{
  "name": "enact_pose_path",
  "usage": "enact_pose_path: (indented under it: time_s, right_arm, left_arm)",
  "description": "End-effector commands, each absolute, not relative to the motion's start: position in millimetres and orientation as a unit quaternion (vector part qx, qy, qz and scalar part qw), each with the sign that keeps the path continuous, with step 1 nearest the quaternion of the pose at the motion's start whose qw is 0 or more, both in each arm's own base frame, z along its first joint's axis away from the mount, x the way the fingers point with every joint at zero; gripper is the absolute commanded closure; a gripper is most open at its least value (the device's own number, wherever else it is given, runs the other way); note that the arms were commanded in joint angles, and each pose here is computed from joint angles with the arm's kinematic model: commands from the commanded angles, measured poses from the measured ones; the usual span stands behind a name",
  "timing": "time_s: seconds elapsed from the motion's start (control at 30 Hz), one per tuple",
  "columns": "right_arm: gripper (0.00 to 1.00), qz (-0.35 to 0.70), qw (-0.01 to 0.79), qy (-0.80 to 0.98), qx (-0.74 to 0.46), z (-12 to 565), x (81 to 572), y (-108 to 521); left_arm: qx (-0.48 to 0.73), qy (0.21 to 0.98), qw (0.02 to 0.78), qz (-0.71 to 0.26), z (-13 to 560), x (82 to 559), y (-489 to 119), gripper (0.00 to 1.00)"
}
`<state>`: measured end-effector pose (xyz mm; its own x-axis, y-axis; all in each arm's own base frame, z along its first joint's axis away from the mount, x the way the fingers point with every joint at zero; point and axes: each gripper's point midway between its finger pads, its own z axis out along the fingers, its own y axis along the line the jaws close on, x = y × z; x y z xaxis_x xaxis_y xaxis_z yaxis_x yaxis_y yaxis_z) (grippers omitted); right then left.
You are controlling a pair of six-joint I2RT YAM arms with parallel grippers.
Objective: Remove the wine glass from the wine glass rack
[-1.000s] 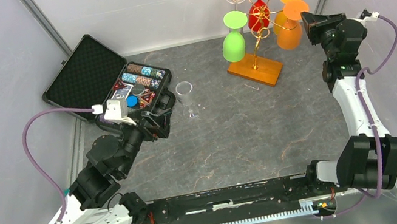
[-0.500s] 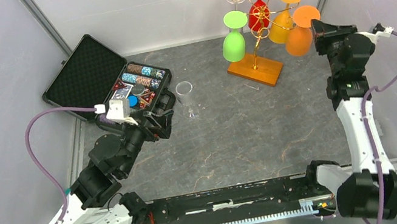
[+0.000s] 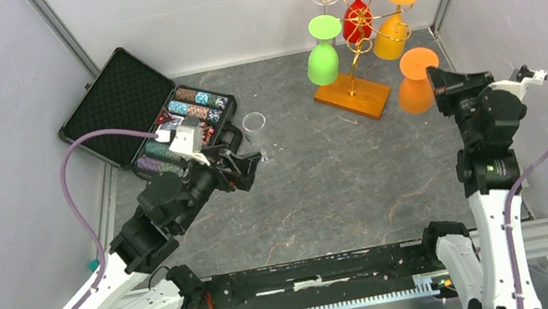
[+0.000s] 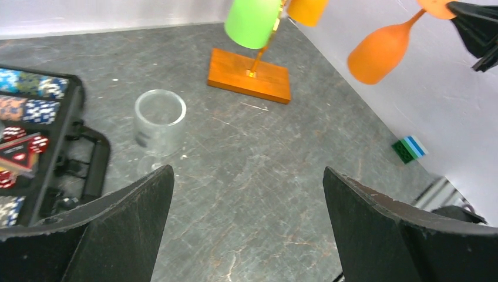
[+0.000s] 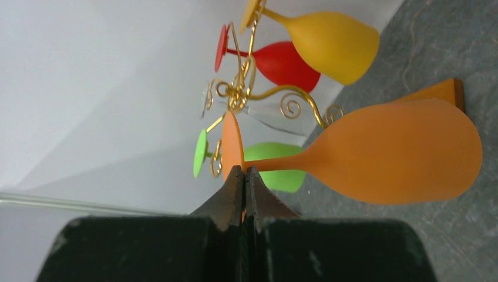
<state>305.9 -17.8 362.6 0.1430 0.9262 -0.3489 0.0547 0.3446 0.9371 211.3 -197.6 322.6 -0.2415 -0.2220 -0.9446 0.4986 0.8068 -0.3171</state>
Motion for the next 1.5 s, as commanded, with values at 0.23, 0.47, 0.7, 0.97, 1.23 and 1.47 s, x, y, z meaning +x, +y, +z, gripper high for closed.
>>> enact_pose_path:
  time_s: [0.23, 0.47, 0.7, 0.97, 1.23, 1.47]
  right_arm:
    - [1.00, 0.470, 0.525, 0.644, 0.298, 324.4, 272.4, 65.6]
    - [1.00, 0.511, 0.498, 0.662, 0.229, 303.2, 266.4, 110.8]
    - [1.00, 0.560, 0.485, 0.653, 0.157, 315.7, 258.7, 146.3]
    - [1.00, 0.585, 0.469, 0.652, 0.115, 323.4, 249.2, 169.0]
    - [1.00, 0.605, 0.453, 0.648, 0.099, 327.0, 243.1, 181.7]
    - [1.00, 0.604, 0.439, 0.657, 0.101, 315.3, 245.7, 189.3]
  left_arm:
    - [0.160, 0.706, 0.556, -0.407, 362.1, 214.2, -280.8, 0.00]
    - [0.139, 0.742, 0.413, -0.509, 342.7, 209.6, -349.2, 0.00]
    - [0.094, 0.759, 0.360, -0.534, 322.0, 219.2, -374.6, 0.16]
    - [0.017, 0.745, 0.331, -0.579, 321.7, 237.8, -380.0, 0.28]
    - [0.001, 0.738, 0.282, -0.613, 313.1, 242.5, -389.9, 0.57]
    - [0.001, 0.729, 0.270, -0.628, 318.3, 241.6, -388.3, 0.97]
